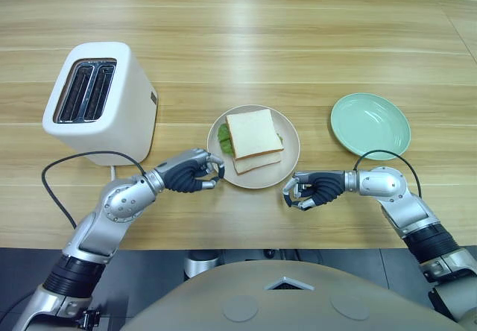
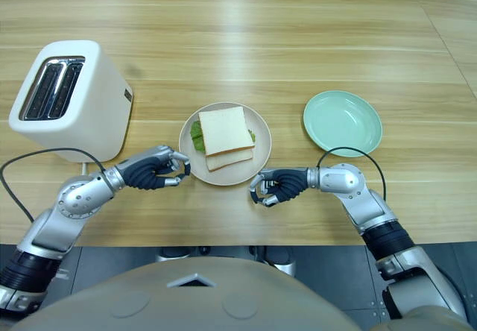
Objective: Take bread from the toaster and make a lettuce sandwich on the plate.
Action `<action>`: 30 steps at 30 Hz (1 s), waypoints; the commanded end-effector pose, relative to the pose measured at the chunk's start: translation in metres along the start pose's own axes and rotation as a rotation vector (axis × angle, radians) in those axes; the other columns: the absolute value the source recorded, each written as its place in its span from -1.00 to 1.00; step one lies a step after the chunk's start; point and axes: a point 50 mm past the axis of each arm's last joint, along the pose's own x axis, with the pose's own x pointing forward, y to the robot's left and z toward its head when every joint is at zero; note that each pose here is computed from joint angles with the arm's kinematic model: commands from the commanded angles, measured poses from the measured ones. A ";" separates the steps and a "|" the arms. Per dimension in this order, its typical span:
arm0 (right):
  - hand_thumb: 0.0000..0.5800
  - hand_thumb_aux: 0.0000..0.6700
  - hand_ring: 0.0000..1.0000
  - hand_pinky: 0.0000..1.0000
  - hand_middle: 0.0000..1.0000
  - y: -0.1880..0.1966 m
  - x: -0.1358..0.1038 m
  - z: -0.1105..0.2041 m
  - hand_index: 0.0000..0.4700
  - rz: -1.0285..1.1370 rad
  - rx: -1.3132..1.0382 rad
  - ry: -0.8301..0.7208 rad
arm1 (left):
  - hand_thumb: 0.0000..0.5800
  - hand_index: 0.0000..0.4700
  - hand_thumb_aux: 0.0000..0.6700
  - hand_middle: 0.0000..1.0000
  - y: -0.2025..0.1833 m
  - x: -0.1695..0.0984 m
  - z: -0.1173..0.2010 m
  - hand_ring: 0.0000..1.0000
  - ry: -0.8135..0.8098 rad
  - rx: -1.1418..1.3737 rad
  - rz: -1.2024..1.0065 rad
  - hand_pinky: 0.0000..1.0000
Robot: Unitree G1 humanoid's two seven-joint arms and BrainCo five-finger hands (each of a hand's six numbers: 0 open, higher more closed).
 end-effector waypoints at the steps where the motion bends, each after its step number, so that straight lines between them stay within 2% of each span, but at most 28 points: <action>1: 1.00 1.00 1.00 1.00 1.00 0.011 0.004 -0.005 0.96 0.053 -0.015 0.038 | 1.00 0.96 1.00 1.00 -0.026 0.004 -0.009 1.00 0.049 0.044 -0.130 1.00; 6: 1.00 1.00 1.00 1.00 1.00 0.010 0.017 -0.010 0.96 0.030 -0.066 0.063 | 1.00 0.96 1.00 1.00 -0.040 0.007 -0.021 1.00 0.090 0.103 -0.186 1.00; 12: 1.00 1.00 1.00 1.00 1.00 -0.005 0.025 -0.020 0.96 -0.042 -0.146 0.107 | 1.00 0.96 1.00 1.00 -0.036 0.015 -0.025 1.00 0.091 0.145 -0.177 1.00; 21: 1.00 1.00 1.00 1.00 1.00 -0.034 0.040 -0.028 0.96 -0.120 -0.229 0.123 | 1.00 0.96 1.00 1.00 -0.003 0.044 -0.030 1.00 0.054 0.223 -0.067 1.00; 30: 1.00 1.00 1.00 1.00 1.00 -0.070 0.052 -0.046 0.96 -0.210 -0.249 0.218 | 1.00 0.96 1.00 1.00 0.055 0.080 -0.051 1.00 0.097 0.302 0.065 1.00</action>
